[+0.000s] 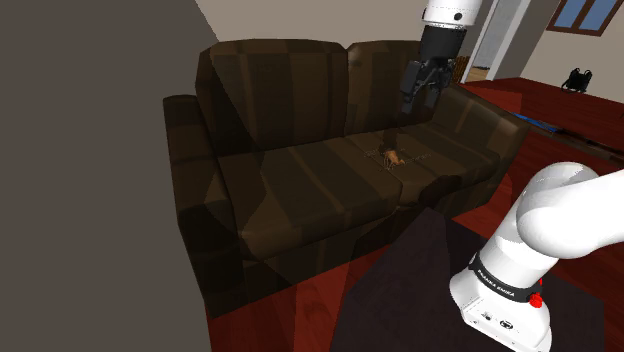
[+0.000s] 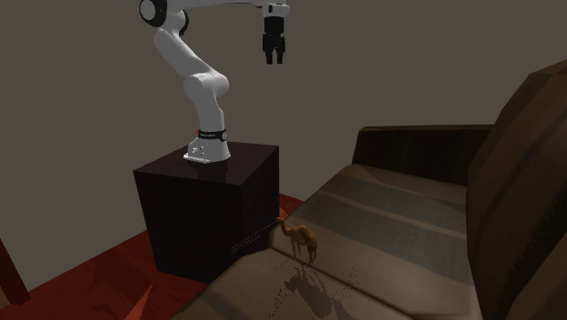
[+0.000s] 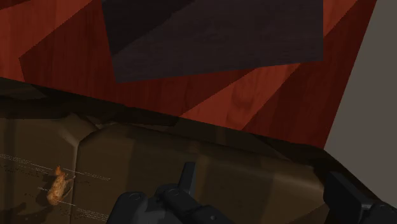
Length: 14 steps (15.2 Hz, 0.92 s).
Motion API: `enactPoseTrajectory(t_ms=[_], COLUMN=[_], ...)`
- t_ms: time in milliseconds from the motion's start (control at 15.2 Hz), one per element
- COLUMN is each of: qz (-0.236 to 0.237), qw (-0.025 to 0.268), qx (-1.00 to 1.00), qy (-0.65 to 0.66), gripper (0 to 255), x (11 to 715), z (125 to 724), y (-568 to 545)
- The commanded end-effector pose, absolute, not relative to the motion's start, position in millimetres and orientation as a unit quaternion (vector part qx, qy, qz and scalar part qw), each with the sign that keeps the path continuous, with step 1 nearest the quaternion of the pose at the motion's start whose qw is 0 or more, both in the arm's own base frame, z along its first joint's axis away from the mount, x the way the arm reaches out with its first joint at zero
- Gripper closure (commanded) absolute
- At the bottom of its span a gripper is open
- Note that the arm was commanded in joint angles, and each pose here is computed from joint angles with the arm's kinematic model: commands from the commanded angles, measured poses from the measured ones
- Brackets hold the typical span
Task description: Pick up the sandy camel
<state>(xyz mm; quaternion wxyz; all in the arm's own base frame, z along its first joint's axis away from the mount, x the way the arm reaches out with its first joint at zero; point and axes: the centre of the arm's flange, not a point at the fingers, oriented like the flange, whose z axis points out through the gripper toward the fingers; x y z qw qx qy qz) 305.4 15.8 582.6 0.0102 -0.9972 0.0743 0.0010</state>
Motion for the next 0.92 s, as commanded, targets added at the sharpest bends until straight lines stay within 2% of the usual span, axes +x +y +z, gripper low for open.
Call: enactPoseTrajectory(t_ms=[0,858], qz=[0.001,0.009], qw=[0.010,-0.003], qx=[-0.997,-0.996], qy=[0.074,0.091], gripper=[0,0], x=[305,375], z=[583,482], y=[16,-102])
